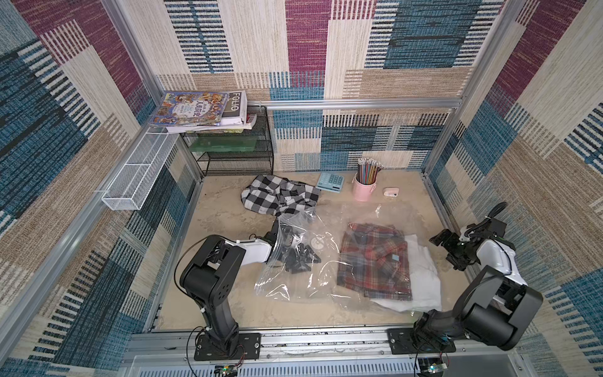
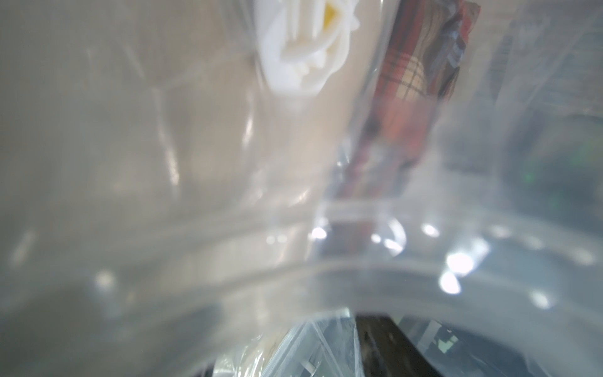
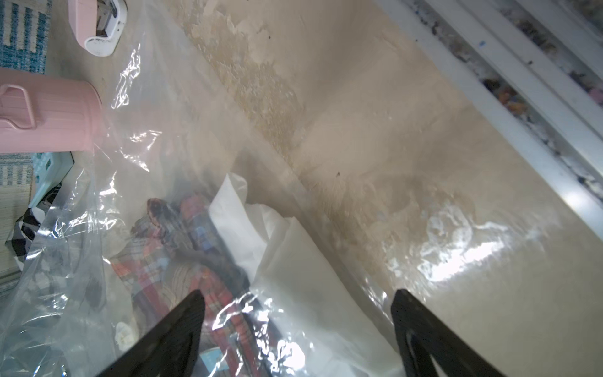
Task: Take the shirt out of the vacuum bag
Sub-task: Adjust the vacuum bag at the center of the board.
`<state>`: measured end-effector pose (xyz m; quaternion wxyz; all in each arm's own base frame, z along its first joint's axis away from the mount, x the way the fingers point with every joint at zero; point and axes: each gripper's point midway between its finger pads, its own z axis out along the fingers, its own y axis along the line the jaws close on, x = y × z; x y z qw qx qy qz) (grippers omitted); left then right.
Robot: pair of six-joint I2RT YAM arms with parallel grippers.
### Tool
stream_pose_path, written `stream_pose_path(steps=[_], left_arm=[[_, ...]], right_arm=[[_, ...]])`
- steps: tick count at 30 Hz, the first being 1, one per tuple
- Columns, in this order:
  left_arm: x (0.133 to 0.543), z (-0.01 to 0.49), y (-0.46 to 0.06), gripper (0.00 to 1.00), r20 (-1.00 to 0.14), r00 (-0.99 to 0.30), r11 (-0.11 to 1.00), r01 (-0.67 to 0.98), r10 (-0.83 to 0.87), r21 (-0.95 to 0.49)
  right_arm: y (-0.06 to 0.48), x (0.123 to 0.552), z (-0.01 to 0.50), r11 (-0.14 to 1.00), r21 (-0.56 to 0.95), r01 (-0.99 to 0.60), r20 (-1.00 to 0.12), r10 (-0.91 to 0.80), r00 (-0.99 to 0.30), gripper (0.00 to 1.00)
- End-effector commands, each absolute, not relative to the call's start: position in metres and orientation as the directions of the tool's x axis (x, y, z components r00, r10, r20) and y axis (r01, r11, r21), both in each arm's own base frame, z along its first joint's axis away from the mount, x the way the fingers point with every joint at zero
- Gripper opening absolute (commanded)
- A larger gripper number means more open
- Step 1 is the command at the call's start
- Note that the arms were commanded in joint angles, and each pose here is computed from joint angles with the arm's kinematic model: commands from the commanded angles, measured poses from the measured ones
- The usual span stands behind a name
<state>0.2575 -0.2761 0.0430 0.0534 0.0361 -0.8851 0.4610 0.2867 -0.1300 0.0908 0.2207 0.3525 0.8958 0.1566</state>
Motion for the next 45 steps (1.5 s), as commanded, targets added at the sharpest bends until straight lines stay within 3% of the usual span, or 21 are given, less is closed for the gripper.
stream_pose_path(steps=[1, 12, 20, 23, 30, 33, 37, 45], left_arm=[[0.256, 0.024, -0.263, 0.67, 0.151, -0.987, 0.65, -0.154, -0.061, -0.744], [0.259, 0.027, -0.267, 0.67, 0.155, -0.987, 0.645, -0.145, -0.041, -0.75], [0.258, 0.025, -0.266, 0.67, 0.165, -0.985, 0.646, -0.159, -0.052, -0.746], [0.258, 0.025, -0.266, 0.67, 0.167, -0.985, 0.646, -0.16, -0.051, -0.746], [0.258, 0.028, -0.265, 0.67, 0.159, -0.986, 0.652, -0.146, -0.04, -0.744], [0.257, 0.029, -0.265, 0.67, 0.159, -0.987, 0.653, -0.146, -0.039, -0.743], [0.257, 0.029, -0.265, 0.67, 0.156, -0.987, 0.651, -0.142, -0.036, -0.745], [0.262, 0.048, -0.271, 0.72, 0.115, -0.993, 0.622, -0.094, -0.006, -0.777]], right_arm=[[-0.139, 0.308, 0.087, 0.743, 0.45, 0.496, -0.332, 0.655, -0.679, 0.92], [-0.131, 0.375, 0.054, 0.818, 0.442, 0.369, -0.307, 0.524, -0.794, 0.92], [-0.104, 0.375, 0.029, 0.816, 0.474, 0.33, -0.256, 0.486, -0.835, 0.88], [-0.094, 0.372, 0.025, 0.815, 0.486, 0.314, -0.249, 0.474, -0.845, 0.78], [-0.088, 0.367, 0.018, 0.808, 0.499, 0.313, -0.236, 0.474, -0.848, 0.41], [-0.087, 0.37, 0.022, 0.808, 0.501, 0.308, -0.246, 0.475, -0.845, 0.33], [-0.084, 0.379, 0.042, 0.815, 0.508, 0.278, -0.287, 0.464, -0.838, 0.03], [-0.076, 0.4, 0.124, 0.827, 0.528, 0.195, -0.4, 0.444, -0.802, 0.0]])
